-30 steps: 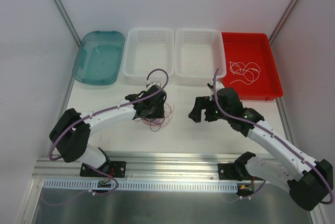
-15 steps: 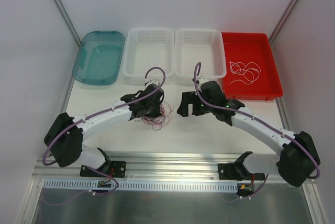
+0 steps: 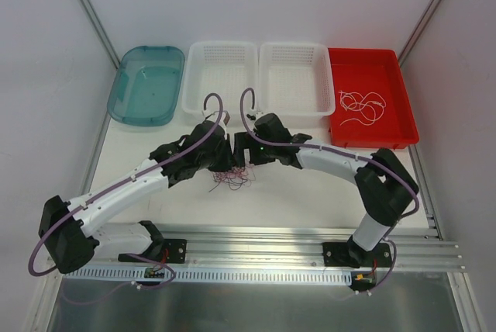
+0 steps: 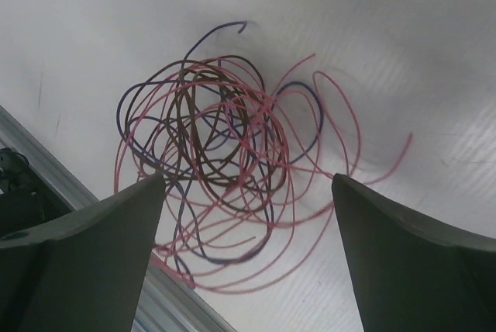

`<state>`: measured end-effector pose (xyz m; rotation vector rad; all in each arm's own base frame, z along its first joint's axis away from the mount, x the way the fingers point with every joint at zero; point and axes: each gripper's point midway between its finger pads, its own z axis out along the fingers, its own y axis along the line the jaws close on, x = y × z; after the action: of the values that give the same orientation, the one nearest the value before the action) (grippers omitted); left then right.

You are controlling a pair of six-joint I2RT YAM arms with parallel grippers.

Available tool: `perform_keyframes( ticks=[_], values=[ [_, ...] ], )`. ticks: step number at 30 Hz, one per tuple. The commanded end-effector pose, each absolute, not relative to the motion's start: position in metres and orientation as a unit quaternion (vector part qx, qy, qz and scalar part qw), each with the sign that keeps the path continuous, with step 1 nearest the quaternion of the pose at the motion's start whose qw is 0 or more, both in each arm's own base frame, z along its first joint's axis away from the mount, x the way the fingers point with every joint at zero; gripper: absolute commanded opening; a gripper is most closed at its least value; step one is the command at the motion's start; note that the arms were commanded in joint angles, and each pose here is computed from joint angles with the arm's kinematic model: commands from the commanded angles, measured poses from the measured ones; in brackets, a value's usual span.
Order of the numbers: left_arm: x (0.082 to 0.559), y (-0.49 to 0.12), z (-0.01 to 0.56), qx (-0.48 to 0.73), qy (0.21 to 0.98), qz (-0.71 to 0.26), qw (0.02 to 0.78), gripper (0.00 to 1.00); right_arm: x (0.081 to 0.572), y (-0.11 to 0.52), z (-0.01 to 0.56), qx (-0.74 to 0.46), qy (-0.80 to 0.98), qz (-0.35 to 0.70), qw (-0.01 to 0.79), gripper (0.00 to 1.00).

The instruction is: Untangle the cables

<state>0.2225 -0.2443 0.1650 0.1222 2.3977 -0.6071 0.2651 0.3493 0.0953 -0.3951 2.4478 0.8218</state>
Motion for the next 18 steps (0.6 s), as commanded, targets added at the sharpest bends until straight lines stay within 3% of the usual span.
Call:
perform_keyframes(
  ticks=[1, 5, 8, 11, 12, 14, 18],
  values=[
    [0.219, -0.247, 0.193, 0.067, 0.9, -0.258, 0.345, 0.0, 0.264, 0.386, 0.104, -0.154, 0.888, 0.349, 0.258, 0.92],
    [0.222, -0.244, 0.209, 0.069, 0.89, -0.261, 0.367, 0.0, 0.252, 0.395, 0.08, -0.158, 0.897, 0.345, 0.229, 0.76],
    [0.226, -0.236, 0.225, 0.068, 0.88, -0.254, 0.395, 0.0, 0.247, 0.381, 0.059, -0.145, 0.912, 0.317, 0.217, 0.43],
    [0.23, -0.221, 0.246, 0.061, 0.869, -0.236, 0.43, 0.0, 0.248, 0.354, 0.052, -0.132, 0.924, 0.278, 0.226, 0.23],
    [0.234, -0.211, 0.26, 0.048, 0.862, -0.224, 0.452, 0.0, 0.25, 0.347, 0.061, -0.131, 0.922, 0.274, 0.239, 0.11],
    [0.235, -0.197, 0.268, 0.045, 0.861, -0.2, 0.465, 0.0, 0.253, 0.317, 0.052, -0.115, 0.935, 0.231, 0.243, 0.05],
    [0.241, -0.163, 0.306, 0.019, 0.843, -0.161, 0.513, 0.0, 0.26, 0.263, 0.054, -0.091, 0.944, 0.164, 0.27, 0.05]
  ],
)
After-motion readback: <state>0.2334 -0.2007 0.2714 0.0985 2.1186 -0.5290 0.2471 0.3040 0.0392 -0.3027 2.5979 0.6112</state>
